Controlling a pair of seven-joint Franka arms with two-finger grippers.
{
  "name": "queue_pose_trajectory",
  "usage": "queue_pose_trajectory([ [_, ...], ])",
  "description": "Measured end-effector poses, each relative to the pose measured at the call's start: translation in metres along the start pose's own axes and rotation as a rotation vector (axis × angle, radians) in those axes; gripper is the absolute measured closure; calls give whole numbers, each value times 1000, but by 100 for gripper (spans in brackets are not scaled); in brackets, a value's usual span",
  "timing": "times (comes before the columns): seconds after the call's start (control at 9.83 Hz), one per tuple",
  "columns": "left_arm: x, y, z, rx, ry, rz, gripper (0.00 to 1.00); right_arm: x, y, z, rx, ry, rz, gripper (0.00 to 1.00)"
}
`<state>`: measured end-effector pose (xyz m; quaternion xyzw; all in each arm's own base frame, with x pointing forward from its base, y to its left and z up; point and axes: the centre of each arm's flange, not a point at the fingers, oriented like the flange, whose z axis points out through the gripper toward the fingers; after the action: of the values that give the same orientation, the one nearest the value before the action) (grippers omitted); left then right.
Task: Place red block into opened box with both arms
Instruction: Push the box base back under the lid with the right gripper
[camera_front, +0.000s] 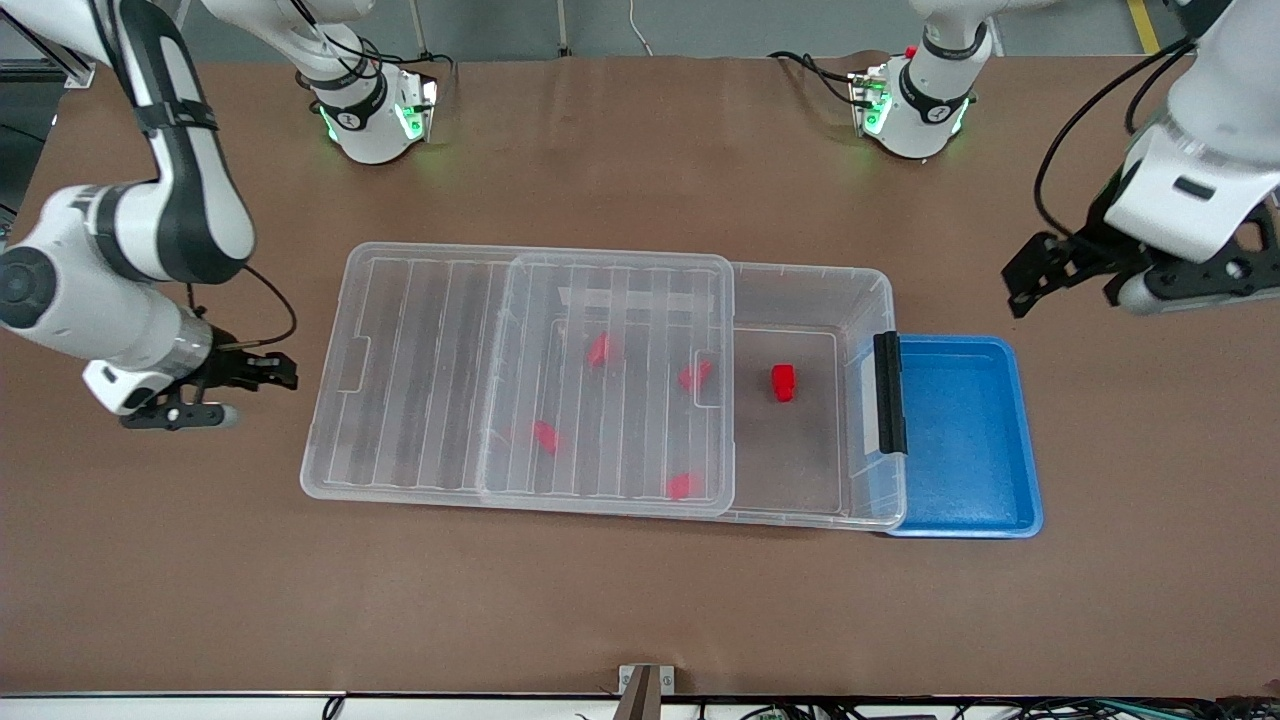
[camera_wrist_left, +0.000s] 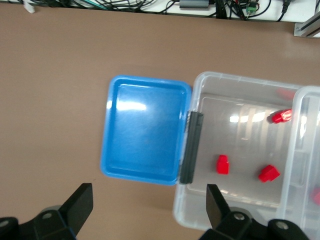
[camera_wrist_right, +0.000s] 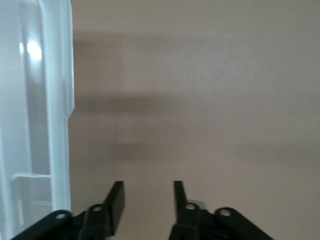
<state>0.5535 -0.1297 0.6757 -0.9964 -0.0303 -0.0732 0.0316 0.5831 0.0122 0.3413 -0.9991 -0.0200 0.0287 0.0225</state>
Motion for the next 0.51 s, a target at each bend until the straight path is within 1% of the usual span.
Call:
queue_pose_trajectory([
  [0.1,-10,-9,-14,17,-6,17,0,-5,-5,8,2,-18,-17,78],
  [0.2,-14,-23,-23,22,-6,43,0,-8,-8,9,4,-36,-27,92],
  [0.31,-15,-40,-25,12,-14,79,0,-9,-12,6,14,-43,-28,99],
  [0.51,-14,-62,-21,-16,-43,117,0,-11,-27,2,59,-40,-22,99],
])
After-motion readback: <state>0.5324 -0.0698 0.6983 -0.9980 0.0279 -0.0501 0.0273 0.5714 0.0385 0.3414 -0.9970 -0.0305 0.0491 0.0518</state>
